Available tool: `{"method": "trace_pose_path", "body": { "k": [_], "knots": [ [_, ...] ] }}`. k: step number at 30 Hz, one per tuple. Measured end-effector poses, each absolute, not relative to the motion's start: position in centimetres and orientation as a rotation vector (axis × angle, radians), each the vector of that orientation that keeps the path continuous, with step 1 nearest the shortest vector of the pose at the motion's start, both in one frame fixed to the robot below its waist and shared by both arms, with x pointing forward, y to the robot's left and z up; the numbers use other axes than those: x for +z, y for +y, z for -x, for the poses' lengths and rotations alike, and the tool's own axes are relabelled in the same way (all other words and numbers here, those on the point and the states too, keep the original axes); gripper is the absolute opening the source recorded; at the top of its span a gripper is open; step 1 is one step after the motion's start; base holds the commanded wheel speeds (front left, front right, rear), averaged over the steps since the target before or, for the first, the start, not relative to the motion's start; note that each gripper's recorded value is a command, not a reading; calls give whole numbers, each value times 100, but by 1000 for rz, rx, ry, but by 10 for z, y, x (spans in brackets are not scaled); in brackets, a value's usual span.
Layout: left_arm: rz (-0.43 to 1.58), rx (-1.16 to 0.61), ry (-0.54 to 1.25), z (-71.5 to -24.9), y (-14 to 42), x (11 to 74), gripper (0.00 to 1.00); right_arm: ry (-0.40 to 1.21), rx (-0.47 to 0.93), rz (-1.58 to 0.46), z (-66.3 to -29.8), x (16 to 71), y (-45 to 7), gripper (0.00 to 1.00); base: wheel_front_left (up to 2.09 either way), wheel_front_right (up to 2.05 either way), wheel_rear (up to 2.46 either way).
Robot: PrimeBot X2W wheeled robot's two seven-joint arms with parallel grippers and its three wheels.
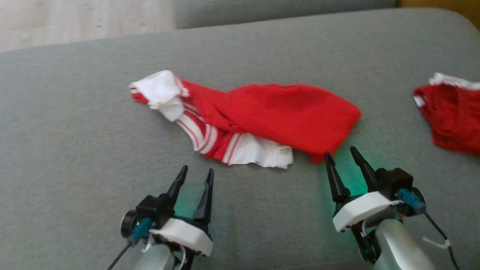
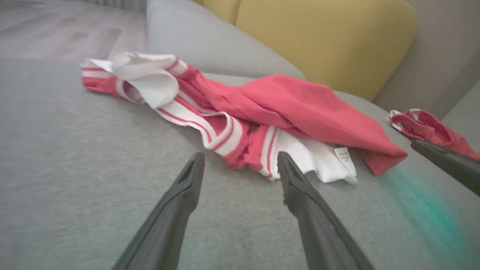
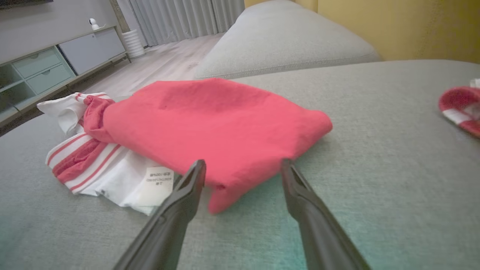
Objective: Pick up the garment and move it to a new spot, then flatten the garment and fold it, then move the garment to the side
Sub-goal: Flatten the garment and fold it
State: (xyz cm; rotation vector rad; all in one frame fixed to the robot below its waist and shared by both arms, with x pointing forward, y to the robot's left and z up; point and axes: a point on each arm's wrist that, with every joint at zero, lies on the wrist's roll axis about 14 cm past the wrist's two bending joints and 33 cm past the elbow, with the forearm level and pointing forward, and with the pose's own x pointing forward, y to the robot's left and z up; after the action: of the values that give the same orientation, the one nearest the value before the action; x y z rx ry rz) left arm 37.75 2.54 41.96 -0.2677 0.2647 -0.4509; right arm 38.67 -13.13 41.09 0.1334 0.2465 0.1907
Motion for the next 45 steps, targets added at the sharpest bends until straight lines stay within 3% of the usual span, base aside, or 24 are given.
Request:
{"method": "trace_pose_path", "body": {
  "k": [8, 18, 19, 20, 27, 43, 44, 45],
  "knots": [
    [284, -553, 433, -378, -14, 374, 100, 261, 41, -139, -374, 405, -181, 100, 0, 0, 0],
    [359, -576, 404, -407, -33, 380, 100, 290, -45, -142, -364, 395, -207, 100, 0, 0, 0],
    [363, -575, 401, -408, -33, 381, 53, 290, -47, -143, -364, 395, -207, 100, 0, 0, 0],
    [364, -574, 397, -408, -32, 382, 0, 288, -47, -144, -364, 396, -207, 100, 0, 0, 0],
    [396, -520, 320, -413, -11, 407, 0, 254, -33, -153, -370, 405, -203, 100, 0, 0, 0],
    [327, -92, 154, -367, 146, 437, 0, 230, 196, -187, -377, 417, -123, 100, 0, 0, 0],
    [316, -82, 164, -363, 150, 433, 39, 224, 207, -184, -377, 420, -119, 100, 0, 0, 0],
    [311, -69, 177, -359, 153, 429, 100, 221, 219, -182, -377, 421, -116, 100, 0, 0, 0]
  ]
}}
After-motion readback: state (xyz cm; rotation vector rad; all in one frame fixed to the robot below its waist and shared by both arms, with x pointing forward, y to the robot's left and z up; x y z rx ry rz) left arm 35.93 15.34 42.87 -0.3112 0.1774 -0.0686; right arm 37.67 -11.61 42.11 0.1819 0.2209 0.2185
